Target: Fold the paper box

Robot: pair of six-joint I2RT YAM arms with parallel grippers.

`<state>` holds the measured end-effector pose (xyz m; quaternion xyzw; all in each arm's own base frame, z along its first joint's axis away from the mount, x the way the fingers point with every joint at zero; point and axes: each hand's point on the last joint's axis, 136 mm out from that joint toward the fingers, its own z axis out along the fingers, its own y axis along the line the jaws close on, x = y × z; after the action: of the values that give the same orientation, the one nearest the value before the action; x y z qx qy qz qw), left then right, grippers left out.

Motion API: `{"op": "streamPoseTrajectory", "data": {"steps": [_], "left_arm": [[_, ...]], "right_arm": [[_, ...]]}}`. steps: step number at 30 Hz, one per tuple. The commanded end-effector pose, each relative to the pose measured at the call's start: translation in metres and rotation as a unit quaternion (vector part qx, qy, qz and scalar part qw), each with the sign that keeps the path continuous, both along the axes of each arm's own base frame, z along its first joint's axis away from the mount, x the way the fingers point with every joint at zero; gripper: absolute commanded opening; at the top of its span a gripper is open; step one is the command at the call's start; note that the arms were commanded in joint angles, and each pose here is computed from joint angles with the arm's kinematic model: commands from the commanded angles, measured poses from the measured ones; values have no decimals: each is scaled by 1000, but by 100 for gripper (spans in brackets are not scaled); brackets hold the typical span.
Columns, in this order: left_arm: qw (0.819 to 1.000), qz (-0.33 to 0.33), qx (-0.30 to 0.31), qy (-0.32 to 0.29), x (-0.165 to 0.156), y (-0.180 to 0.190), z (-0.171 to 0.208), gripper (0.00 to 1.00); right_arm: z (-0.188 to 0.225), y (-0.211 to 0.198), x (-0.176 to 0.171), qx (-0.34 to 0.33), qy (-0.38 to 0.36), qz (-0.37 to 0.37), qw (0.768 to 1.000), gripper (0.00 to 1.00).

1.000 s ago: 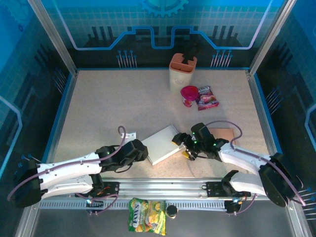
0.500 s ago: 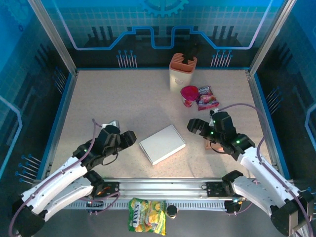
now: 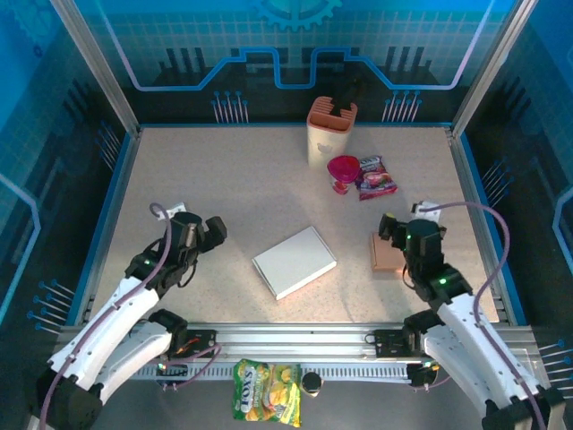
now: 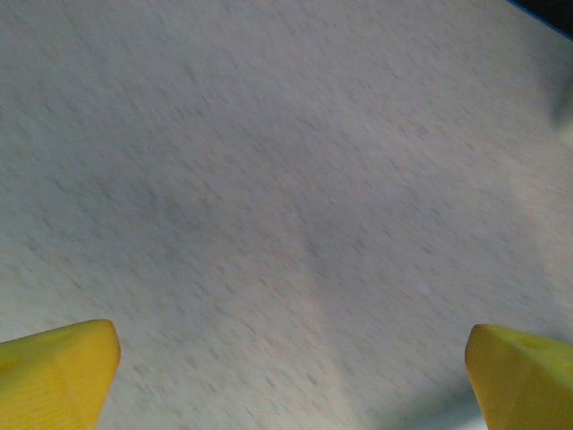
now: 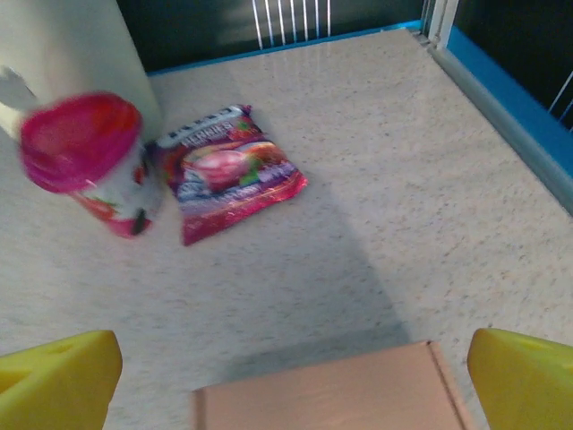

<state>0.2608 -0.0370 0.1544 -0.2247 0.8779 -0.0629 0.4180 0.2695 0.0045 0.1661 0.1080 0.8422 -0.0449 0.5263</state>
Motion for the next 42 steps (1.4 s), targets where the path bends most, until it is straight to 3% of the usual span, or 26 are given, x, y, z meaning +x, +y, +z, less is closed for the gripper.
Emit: {"op": "streamPoseTrajectory", "data": {"steps": [1,6,9,12,18,23,25,30,36,42], "left_arm": [[988,-1,150,-44,17,30,7,99],[975,-16,196,-107,39,40,-4,99],[971,-5,178,-163,55,48,-14,99],[971,-8,165,-170,73,56,-29,99],[957,-41,188,-218,102,48,-22,99],[947,-38,192,-255,112,54,-42,99],[961,-36,170,-217,109,58,-51,99],[971,-49,153,-178,129,60,-58,99],[970,-61,155,-177,133,55,-58,99],[970,-61,156,-176,132,55,-58,99]], "right_arm": [[5,-11,24,-102,-61,3,993,100],[-35,1,52,-108,-61,42,991,100],[-33,8,69,-122,-72,55,988,100],[-25,11,80,-105,-137,59,983,100],[-36,20,90,-132,-177,88,971,100],[-42,28,94,-136,-160,111,971,100],[-50,33,92,-132,-154,127,971,100],[-49,30,103,-138,-146,115,973,100],[-66,1,126,-62,-66,90,992,100],[-64,5,126,-83,-70,89,990,100]]}}
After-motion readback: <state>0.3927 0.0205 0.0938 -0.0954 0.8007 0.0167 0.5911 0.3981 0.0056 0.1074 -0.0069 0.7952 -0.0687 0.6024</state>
